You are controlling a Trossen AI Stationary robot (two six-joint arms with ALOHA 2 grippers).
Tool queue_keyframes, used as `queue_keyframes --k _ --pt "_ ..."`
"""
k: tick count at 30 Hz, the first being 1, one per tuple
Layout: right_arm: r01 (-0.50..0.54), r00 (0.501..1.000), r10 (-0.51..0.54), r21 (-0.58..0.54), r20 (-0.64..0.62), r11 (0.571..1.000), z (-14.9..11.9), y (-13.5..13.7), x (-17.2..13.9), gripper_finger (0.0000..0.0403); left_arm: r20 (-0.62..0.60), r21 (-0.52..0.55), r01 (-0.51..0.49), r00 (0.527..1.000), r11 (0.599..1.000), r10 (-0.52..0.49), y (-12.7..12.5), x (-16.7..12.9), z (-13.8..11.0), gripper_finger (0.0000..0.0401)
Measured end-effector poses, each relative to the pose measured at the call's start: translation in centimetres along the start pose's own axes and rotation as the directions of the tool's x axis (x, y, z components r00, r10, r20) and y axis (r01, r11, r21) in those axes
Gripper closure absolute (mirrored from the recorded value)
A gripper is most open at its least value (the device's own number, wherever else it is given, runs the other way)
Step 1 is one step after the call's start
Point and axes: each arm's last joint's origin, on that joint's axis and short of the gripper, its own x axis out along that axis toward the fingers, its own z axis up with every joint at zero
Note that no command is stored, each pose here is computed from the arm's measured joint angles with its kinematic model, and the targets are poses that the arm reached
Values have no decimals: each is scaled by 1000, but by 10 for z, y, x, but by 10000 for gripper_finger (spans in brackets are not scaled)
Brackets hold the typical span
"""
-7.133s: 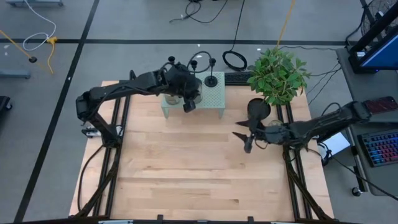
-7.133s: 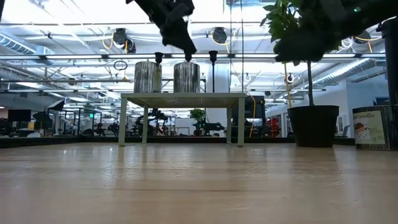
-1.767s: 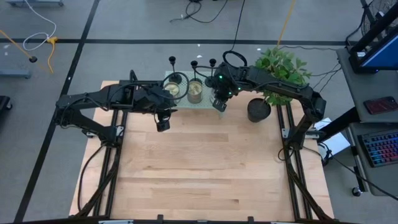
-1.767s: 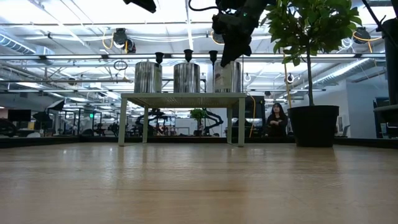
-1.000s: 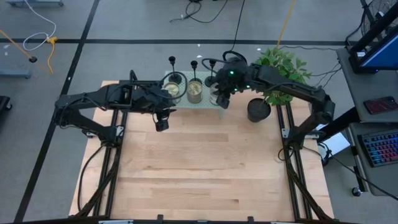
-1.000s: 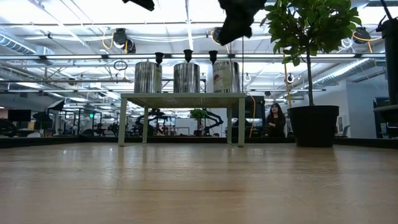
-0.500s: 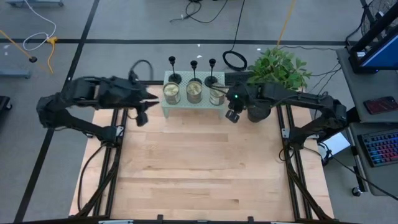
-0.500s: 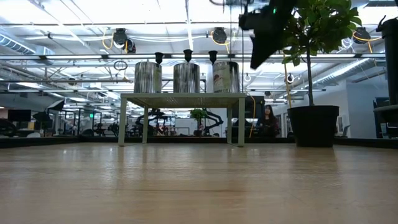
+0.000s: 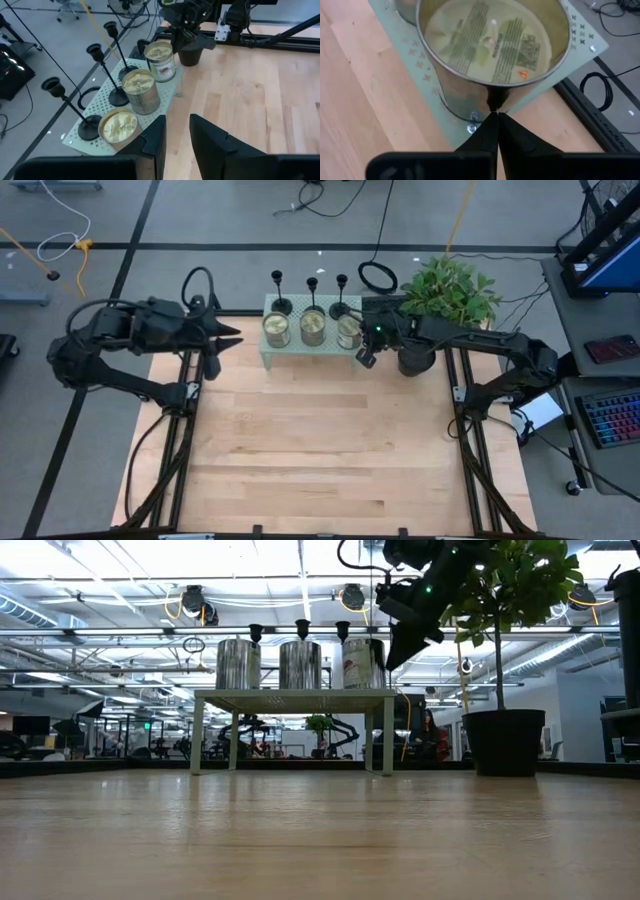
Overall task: Pick & Place candle stick holders
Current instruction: Put the scented candle on the shelf, then return to Home Position
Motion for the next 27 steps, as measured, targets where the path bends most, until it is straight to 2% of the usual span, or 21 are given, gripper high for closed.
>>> queue_keyframes --k 3,10,17,23,27 --pt "0 1000 0 -3 18 1000 2 -2 0 402 -6 5 0 1000 1000 0 -1 2 1 309" --pt "-78 992 80 -26 93 997 10 1 0 402 -7 5 0 1000 1000 0 -1 3 1 309" --pt "-74 994 76 -28 74 997 8 0 -4 402 -18 1 -1 1000 1000 1 -1 3 -1 309" --pt "-112 986 118 -60 114 992 5 6 -33 402 -41 10 -46 998 999 47 1 2 -3 309" --pt "-152 970 178 -160 165 975 1 17 -62 402 -53 21 -125 991 992 126 3 4 -7 309"
